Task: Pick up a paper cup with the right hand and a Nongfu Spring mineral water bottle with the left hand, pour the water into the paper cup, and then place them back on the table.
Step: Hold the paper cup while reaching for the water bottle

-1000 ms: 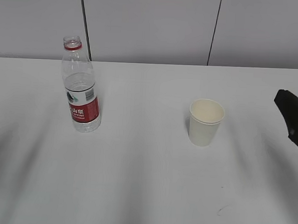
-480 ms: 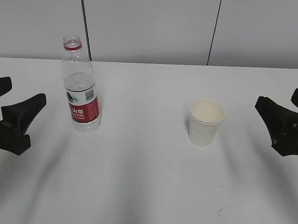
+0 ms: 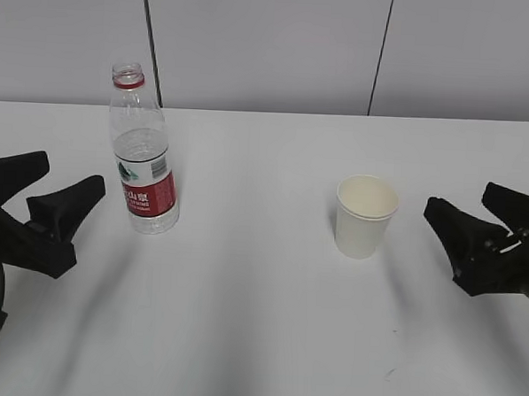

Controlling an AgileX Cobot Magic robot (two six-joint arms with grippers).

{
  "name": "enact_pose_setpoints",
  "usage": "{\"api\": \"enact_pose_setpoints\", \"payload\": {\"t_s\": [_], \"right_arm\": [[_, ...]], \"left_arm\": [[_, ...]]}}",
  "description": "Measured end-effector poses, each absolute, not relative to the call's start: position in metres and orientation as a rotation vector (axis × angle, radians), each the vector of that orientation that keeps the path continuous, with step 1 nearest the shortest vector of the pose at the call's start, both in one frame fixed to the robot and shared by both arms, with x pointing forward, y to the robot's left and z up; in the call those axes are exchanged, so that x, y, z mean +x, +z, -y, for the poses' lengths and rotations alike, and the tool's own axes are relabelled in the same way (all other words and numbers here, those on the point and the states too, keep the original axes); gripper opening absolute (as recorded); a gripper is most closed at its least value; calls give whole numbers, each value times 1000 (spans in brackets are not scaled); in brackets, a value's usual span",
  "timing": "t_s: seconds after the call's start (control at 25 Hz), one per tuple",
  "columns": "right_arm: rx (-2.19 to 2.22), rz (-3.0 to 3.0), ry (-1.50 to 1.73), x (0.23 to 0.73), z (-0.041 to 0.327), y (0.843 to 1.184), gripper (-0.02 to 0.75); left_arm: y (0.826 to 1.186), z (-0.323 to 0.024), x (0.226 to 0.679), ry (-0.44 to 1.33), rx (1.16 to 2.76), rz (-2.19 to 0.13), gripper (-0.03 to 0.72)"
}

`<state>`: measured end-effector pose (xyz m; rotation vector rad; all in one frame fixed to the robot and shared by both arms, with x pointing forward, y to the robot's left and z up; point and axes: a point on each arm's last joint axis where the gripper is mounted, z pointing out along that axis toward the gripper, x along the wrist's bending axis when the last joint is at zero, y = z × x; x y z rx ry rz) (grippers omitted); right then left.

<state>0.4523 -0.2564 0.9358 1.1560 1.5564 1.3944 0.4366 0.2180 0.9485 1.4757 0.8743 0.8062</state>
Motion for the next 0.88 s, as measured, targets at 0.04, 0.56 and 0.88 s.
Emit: {"api": "enact_pose_setpoints", "payload": {"t_s": [0.04,0.56,0.88], "right_arm": [[1155,-1567,1394,452,256,935,582],[1147,-1595,1399,452,254,931,582],[1146,-1596,1401,452,254,931,582]], "left_arm": [[947,-218,439,799,1479,-885,484],[922,-192,509,761,1498,-903,589],[887,-178,559,760,1502,-947,589]]}}
